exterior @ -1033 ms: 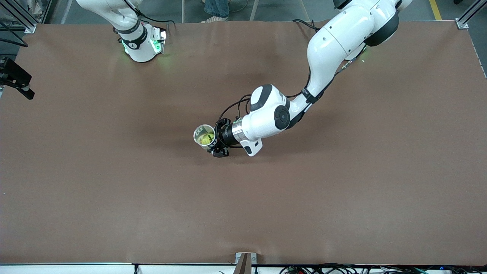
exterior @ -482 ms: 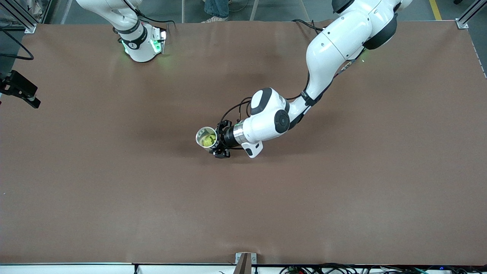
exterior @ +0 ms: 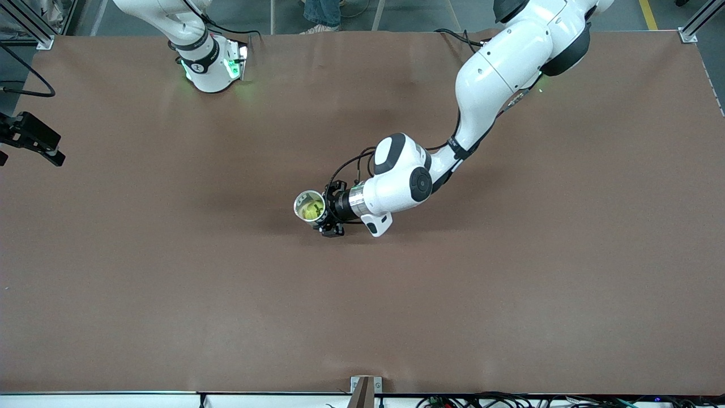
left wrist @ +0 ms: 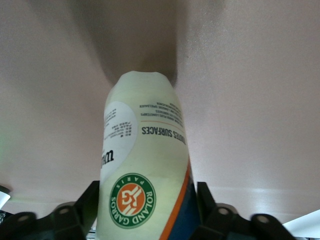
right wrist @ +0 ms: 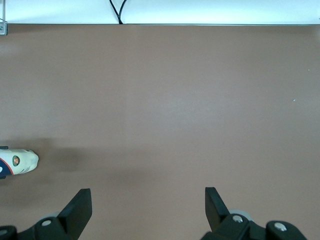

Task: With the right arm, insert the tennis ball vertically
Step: 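Lower the upright can onto the table with the left gripper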

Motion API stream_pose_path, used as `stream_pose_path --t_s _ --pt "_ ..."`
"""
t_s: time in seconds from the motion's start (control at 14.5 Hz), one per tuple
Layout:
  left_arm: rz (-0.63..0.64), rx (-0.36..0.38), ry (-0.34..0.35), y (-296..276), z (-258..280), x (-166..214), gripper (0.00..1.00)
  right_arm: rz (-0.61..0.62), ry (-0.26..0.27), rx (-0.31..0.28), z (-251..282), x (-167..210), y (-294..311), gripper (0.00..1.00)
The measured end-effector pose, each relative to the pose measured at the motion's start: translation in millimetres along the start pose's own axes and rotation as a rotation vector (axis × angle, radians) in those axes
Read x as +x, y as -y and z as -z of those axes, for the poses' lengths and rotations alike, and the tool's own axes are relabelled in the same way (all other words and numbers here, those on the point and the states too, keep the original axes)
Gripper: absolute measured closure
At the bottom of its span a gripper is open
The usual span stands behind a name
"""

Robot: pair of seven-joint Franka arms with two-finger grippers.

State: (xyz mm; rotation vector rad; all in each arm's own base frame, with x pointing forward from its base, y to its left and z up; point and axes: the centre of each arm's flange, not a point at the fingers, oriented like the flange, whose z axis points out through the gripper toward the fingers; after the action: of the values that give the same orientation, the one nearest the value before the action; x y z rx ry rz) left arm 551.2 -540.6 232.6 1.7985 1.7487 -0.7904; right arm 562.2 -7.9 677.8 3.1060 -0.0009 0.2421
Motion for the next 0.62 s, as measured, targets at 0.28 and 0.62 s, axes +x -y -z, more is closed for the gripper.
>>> stream_pose_path --t_s 0.28,0.62 --pt "0.001 -0.002 0.001 -0.5 0.2 0.1 0.00 0.020 0.001 0.004 0.2 -0.1 11.5 0.00" --pt "-0.001 -0.008 -0.001 -0.5 -2.5 5.2 0.00 -0.004 0.022 0.000 -3.2 -1.5 -1.3 0.00"
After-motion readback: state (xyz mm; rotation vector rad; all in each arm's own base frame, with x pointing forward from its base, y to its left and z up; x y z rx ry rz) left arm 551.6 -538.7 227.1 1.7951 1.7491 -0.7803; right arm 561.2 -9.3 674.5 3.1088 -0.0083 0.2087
